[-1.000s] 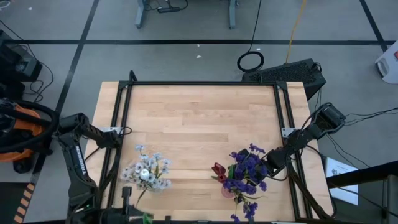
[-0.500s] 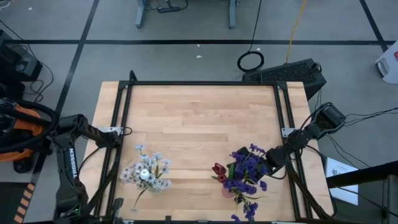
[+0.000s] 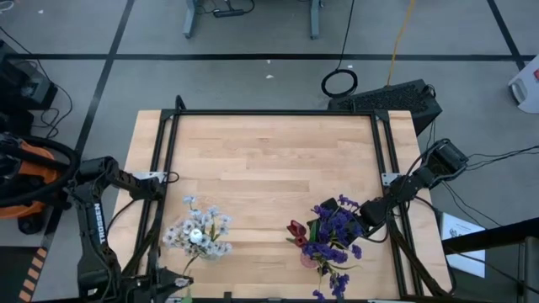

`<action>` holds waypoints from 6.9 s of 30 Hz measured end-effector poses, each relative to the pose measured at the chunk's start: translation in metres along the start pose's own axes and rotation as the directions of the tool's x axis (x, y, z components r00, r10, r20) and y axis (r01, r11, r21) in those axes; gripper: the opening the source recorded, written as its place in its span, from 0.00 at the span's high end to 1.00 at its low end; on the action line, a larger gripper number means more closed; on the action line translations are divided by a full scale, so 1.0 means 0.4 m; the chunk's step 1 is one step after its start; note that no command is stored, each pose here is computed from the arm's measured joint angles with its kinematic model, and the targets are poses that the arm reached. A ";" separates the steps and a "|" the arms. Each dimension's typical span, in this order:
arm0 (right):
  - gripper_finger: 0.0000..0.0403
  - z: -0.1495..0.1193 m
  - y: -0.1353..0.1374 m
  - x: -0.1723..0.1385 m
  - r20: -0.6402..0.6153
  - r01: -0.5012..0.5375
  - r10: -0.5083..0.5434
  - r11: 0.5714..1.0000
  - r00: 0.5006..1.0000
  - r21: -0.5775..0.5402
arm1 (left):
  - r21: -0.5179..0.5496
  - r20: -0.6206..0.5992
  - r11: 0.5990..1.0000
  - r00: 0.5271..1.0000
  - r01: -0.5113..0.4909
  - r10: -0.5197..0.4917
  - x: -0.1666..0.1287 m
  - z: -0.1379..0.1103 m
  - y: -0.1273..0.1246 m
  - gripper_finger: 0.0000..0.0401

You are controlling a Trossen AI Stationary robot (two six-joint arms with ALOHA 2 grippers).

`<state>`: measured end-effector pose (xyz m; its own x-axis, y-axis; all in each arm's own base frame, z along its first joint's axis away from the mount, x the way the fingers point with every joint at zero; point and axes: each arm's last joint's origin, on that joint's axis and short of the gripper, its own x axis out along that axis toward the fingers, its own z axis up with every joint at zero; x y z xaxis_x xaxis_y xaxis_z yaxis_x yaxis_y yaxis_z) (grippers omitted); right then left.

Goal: Sort flowers into vase by color
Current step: Put the white tulip into the transparent vase, then return to Home Position

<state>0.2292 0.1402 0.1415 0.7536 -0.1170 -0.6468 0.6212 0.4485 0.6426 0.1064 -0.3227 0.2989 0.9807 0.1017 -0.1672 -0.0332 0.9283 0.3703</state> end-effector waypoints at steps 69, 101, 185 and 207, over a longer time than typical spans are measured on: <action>1.00 0.035 -0.003 0.018 0.060 0.022 -0.025 0.999 0.998 0.047 | -0.356 -0.106 0.925 0.989 -0.131 0.099 0.075 -0.319 0.027 0.98; 1.00 0.038 -0.005 0.019 0.064 0.023 -0.032 0.989 0.997 0.143 | -0.295 -0.268 0.937 0.926 0.186 -0.268 -0.010 -0.230 0.074 0.68; 1.00 0.221 -0.053 0.096 0.015 0.144 -0.147 0.946 0.989 -0.290 | -0.438 -0.475 0.842 0.876 -0.316 0.082 0.087 -0.388 0.530 1.00; 1.00 0.398 -0.085 0.129 -0.003 -0.024 0.025 0.938 1.000 -0.347 | -0.452 -0.280 0.872 0.958 -0.187 0.060 0.245 -0.539 0.594 1.00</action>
<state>0.2815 -0.0222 0.1517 0.7682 -0.1033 -0.6319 0.4896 0.7307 0.4757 0.1531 -0.0151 0.1733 0.8835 0.2536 -0.3937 -0.2994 0.9524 -0.0583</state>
